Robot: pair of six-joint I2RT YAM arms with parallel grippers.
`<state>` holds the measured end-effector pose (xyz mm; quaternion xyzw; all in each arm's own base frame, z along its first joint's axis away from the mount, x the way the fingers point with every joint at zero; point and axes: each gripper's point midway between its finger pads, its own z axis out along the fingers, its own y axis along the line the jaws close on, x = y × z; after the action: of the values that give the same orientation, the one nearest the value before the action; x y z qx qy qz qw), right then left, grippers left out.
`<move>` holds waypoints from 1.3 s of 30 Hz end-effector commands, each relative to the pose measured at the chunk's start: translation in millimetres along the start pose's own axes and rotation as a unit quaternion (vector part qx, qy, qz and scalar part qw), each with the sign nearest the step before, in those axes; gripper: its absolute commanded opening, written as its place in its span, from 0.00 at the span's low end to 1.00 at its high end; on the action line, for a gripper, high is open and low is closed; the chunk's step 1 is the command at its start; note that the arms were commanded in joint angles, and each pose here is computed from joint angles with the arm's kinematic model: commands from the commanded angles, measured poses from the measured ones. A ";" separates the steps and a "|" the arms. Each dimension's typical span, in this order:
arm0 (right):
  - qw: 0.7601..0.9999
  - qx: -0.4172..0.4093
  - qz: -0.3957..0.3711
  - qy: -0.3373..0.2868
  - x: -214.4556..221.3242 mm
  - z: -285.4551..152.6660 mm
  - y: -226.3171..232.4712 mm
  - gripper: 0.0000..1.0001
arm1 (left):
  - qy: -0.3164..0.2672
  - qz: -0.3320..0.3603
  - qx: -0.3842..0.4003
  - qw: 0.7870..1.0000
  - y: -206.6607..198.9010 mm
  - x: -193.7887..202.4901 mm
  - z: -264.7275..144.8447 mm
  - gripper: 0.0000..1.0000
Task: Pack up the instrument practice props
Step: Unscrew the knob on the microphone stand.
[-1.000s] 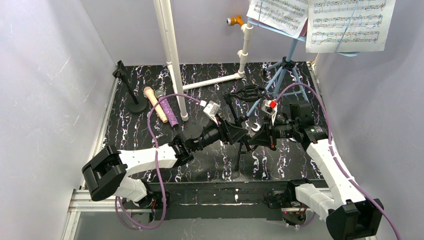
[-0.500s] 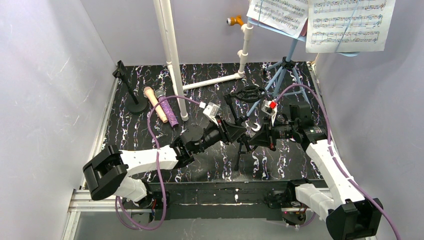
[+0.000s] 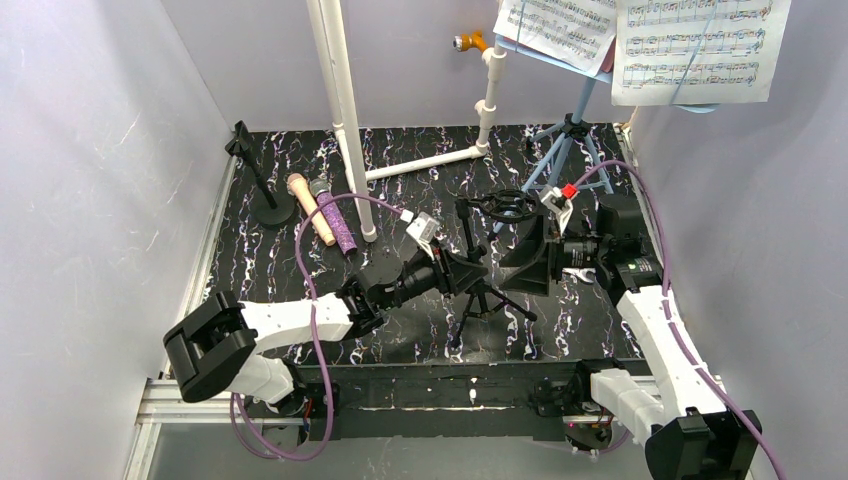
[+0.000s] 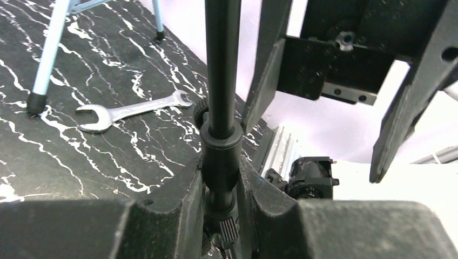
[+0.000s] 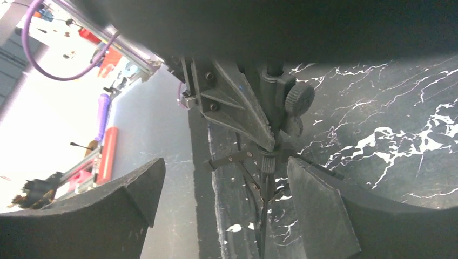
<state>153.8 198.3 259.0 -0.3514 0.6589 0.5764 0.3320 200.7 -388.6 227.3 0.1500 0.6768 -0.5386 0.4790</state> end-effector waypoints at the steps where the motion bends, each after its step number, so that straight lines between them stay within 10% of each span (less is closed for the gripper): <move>1: 0.998 -0.008 0.044 -0.033 -28.2 -1.8 10.1 0.94 | -0.058 0.024 0.115 0.991 -52.4 -51.8 -11.6 0.00; 9: 0.977 -0.003 0.203 -0.062 -42.8 1.4 7.8 0.98 | -0.028 0.036 0.210 0.977 -83.9 -58.0 -14.3 0.00; 39: 0.970 -0.033 0.238 -0.045 -51.0 2.8 14.1 0.66 | 0.046 -0.034 0.290 0.955 -87.7 -51.7 -5.6 0.00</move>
<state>168.4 205.6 298.9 -0.1399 0.7004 0.6760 0.1815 165.8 -404.0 289.7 0.2706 0.5645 -0.6999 0.3440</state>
